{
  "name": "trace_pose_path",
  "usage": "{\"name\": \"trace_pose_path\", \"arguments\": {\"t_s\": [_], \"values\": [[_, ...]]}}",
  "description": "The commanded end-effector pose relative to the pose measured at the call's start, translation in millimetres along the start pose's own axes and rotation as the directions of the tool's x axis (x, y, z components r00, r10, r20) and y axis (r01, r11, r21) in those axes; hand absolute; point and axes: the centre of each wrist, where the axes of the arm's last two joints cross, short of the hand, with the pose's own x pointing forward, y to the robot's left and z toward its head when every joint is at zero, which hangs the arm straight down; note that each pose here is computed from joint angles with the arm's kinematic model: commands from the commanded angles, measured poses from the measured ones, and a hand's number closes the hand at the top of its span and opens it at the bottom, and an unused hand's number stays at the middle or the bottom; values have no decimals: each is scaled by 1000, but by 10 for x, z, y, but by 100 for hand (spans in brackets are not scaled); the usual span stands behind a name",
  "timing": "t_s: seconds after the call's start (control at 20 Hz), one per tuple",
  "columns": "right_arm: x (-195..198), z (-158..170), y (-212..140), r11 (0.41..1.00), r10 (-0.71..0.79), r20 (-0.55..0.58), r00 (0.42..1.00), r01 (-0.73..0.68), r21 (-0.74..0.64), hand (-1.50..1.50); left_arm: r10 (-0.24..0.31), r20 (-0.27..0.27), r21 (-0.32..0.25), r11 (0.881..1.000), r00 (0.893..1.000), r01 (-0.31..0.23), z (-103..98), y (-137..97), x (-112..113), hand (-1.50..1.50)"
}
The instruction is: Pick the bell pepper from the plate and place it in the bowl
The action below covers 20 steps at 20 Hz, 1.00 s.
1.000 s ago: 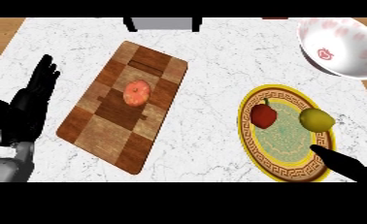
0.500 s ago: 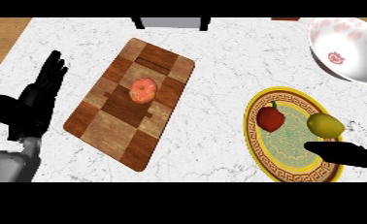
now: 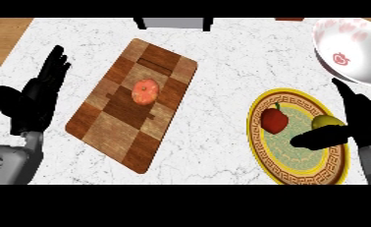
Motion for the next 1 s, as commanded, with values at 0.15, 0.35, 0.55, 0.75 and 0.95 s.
{"name": "trace_pose_path", "arguments": {"t_s": [0.15,0.35,0.55,0.75,0.95], "values": [[302,-219,125,972,157,-228,961,-110,206,-150,-9,10,13,1000,1000,9,-38,15,-1,0],[290,-244,239,964,228,-225,947,-186,192,-150,4,-16,9,1000,1000,-4,2,-14,-154,0],[400,-317,385,966,259,-200,945,-249,76,-150,17,-8,4,1000,1000,-17,145,140,-189,0],[431,-357,512,957,288,-192,938,-277,81,-150,-5,-7,25,1000,1000,5,9,61,-87,0],[416,-287,707,962,258,-200,945,-232,146,-150,-2,-12,35,999,1000,3,24,8,-151,0]]}}
